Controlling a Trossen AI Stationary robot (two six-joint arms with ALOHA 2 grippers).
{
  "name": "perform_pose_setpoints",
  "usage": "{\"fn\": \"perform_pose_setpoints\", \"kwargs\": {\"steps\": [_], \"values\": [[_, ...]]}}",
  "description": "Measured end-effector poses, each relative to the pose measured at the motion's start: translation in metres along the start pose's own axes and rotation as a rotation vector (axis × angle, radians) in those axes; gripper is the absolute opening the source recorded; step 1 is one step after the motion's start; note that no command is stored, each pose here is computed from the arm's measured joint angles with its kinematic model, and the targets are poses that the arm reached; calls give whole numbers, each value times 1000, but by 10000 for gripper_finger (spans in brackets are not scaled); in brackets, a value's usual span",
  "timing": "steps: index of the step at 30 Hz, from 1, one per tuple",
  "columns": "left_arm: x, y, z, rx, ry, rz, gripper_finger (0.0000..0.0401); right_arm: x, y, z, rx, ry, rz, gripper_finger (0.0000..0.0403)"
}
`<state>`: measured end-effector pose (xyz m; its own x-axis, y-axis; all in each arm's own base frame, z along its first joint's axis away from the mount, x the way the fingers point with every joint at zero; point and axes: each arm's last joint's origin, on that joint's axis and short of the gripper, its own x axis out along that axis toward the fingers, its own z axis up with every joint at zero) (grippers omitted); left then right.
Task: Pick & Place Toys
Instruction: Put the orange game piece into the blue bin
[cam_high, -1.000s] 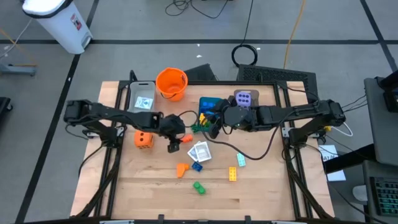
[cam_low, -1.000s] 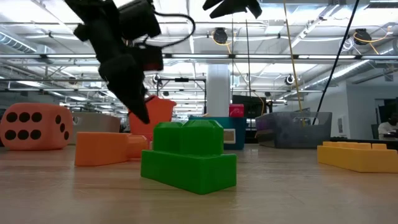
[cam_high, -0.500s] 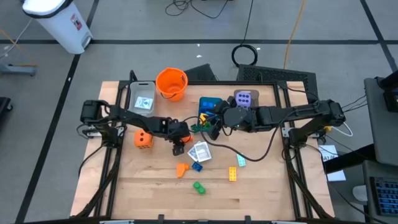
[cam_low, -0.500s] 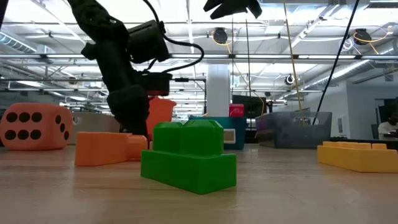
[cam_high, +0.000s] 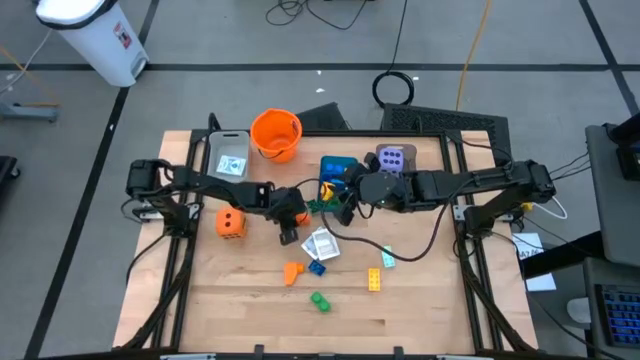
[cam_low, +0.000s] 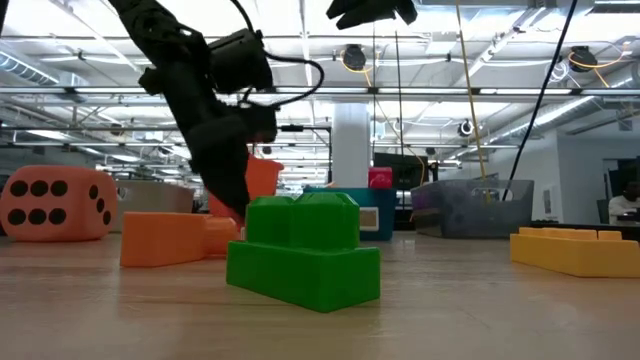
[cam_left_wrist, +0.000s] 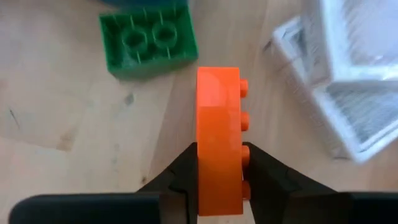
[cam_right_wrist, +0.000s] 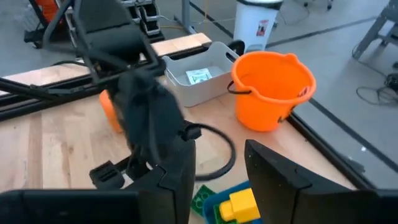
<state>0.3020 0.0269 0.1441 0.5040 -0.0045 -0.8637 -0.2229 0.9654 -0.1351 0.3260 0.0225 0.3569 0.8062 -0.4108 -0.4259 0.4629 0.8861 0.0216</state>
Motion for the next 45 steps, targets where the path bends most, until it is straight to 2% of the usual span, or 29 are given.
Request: {"fn": "perform_pose_setpoints", "kwargs": {"steps": [3,6,10,14,20,22,25,32,39,45], "values": [[-16,7,6,-7,-42,-27,100,-2,0,3,-32,-21,22,130],[-44,12,12,10,-121,-29,114,-7,1,10,-38,-48,130,130],[-90,12,23,80,-284,-30,127,-10,-4,20,33,-92,261,130],[-137,5,36,142,-460,-40,106,-7,-15,33,113,-147,364,130],[-185,-9,61,198,-614,-104,103,17,-29,39,159,-170,487,156],[-192,-12,68,203,-621,-108,114,26,-33,41,174,-188,518,172],[-196,-14,74,202,-622,-110,124,29,-39,42,168,-199,501,196],[-200,-11,76,186,-631,-139,101,30,-41,40,142,-172,491,229],[-202,-7,79,162,-660,-175,125,32,-38,29,152,-97,532,223],[-203,-7,80,165,-666,-214,101,35,-38,22,192,-62,528,199]]}}
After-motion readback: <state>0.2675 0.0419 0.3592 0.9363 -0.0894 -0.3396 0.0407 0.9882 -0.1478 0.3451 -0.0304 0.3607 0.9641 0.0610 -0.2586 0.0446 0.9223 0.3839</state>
